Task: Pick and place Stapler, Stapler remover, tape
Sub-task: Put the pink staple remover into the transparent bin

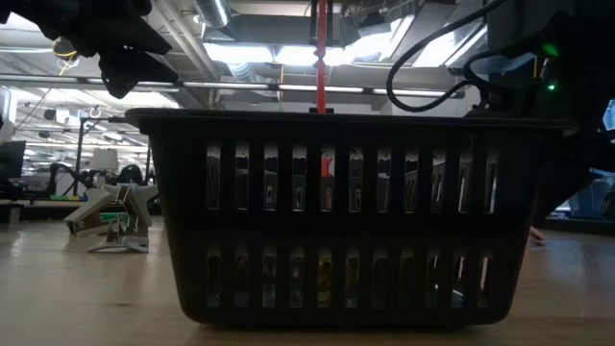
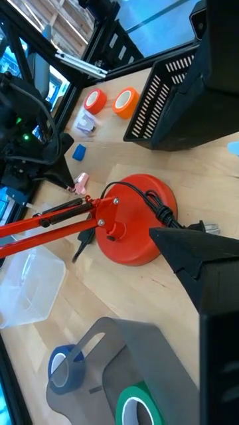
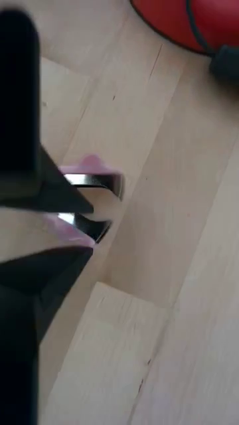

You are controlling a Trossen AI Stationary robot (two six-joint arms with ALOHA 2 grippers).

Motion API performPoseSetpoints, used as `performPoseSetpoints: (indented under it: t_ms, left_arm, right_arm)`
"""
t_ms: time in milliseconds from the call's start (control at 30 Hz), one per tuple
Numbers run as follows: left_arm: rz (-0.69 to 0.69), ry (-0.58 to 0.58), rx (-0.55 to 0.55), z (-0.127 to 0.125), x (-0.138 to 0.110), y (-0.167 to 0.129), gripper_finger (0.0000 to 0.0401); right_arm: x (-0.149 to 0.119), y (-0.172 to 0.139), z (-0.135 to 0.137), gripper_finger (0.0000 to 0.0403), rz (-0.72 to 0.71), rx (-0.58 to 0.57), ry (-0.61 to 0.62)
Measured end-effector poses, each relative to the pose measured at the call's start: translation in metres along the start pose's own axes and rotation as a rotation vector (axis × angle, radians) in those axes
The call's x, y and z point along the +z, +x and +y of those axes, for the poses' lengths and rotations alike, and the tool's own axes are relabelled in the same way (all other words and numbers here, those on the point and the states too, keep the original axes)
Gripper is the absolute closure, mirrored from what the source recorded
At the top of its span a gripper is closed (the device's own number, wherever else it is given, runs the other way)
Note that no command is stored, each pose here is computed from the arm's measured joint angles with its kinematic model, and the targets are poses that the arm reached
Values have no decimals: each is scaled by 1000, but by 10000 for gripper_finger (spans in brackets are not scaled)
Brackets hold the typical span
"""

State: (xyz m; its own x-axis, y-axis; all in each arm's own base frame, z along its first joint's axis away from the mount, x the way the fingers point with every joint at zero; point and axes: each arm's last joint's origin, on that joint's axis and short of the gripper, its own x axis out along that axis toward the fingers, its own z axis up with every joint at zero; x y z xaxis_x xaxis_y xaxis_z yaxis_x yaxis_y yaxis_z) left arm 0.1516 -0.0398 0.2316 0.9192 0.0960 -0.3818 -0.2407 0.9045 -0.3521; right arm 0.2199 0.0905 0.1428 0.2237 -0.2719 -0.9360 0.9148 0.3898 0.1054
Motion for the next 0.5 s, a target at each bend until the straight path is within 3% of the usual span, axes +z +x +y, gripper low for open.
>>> performPoseSetpoints:
  t_ms: [100, 500]
  left_arm:
    - [-1, 0, 2, 0, 0, 0, 210]
    - [-1, 1, 2, 0, 0, 0, 210]
  right_arm:
    - [0, 0, 1, 390, -4, 11, -14]
    - [1, -5, 6, 400, 1, 23, -72]
